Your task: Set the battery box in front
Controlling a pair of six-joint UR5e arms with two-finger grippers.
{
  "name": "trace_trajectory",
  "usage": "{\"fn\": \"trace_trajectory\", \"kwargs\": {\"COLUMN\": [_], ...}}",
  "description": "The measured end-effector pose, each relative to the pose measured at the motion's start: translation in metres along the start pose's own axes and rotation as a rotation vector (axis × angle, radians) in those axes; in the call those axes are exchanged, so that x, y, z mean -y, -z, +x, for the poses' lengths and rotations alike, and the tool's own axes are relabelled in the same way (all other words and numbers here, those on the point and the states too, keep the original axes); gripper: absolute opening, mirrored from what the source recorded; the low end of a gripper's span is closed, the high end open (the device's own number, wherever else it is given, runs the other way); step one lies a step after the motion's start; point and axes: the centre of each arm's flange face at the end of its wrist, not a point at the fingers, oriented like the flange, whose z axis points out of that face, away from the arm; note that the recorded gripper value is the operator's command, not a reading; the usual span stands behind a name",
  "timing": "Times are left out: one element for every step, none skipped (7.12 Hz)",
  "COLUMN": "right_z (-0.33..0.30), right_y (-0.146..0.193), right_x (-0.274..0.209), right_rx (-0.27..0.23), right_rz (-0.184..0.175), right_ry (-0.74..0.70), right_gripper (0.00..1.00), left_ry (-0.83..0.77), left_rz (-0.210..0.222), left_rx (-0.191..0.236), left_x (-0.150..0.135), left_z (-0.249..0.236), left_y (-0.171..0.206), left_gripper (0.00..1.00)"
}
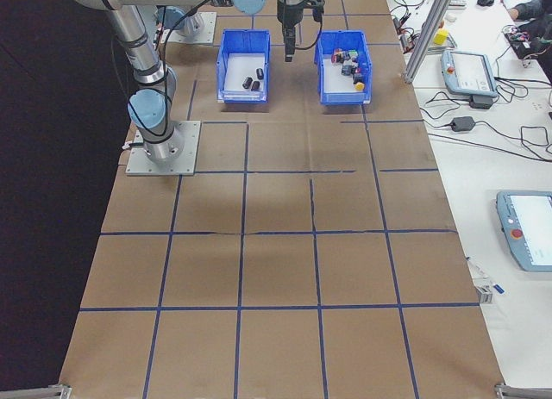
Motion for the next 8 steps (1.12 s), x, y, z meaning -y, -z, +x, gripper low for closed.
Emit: {"fn": "trace_trajectory", "kwargs": {"right_z": [0.0, 0.0, 0.0, -0.001, -0.002, -0.004, -0.006, -0.007], "right_y": [0.0, 0.001, 0.002, 0.002, -0.001, -0.004, -0.008, -0.012], "right_x": [0.001, 0.001, 0.002, 0.005, 0.012, 0.021, 0.032, 0.046], "right_rx": [-0.003, -0.007, -0.008, -0.008, -0.005, 0.001, 0.005, 0.008], "right_rz": [0.0, 0.002, 0.004, 0.004, -0.002, -0.009, -0.016, -0.022], "right_ry": [0.003, 0.006, 0.007, 0.008, 0.011, 0.035, 0.097, 0.172], "right_gripper": [1.0, 1.0, 1.0, 1.0, 1.0, 1.0, 1.0, 1.0], "left_ry": [0.062, 0.137, 0.215, 0.315, 0.418, 0.506, 0.603, 0.712], "left_rz": [-0.008, -0.01, -0.011, -0.012, -0.018, -0.025, -0.035, -0.06], "left_rx": [0.04, 0.066, 0.075, 0.069, 0.055, 0.049, 0.05, 0.048], "left_x": [0.0, 0.001, 0.003, 0.004, 0.003, -0.001, -0.01, -0.023], "left_z": [-0.004, -0.007, -0.01, -0.013, -0.013, -0.012, -0.011, -0.009], "left_y": [-0.005, -0.008, -0.01, -0.011, -0.013, -0.014, -0.016, -0.019], "left_gripper": [0.99, 0.99, 0.99, 0.99, 0.99, 0.99, 0.99, 0.99]}}
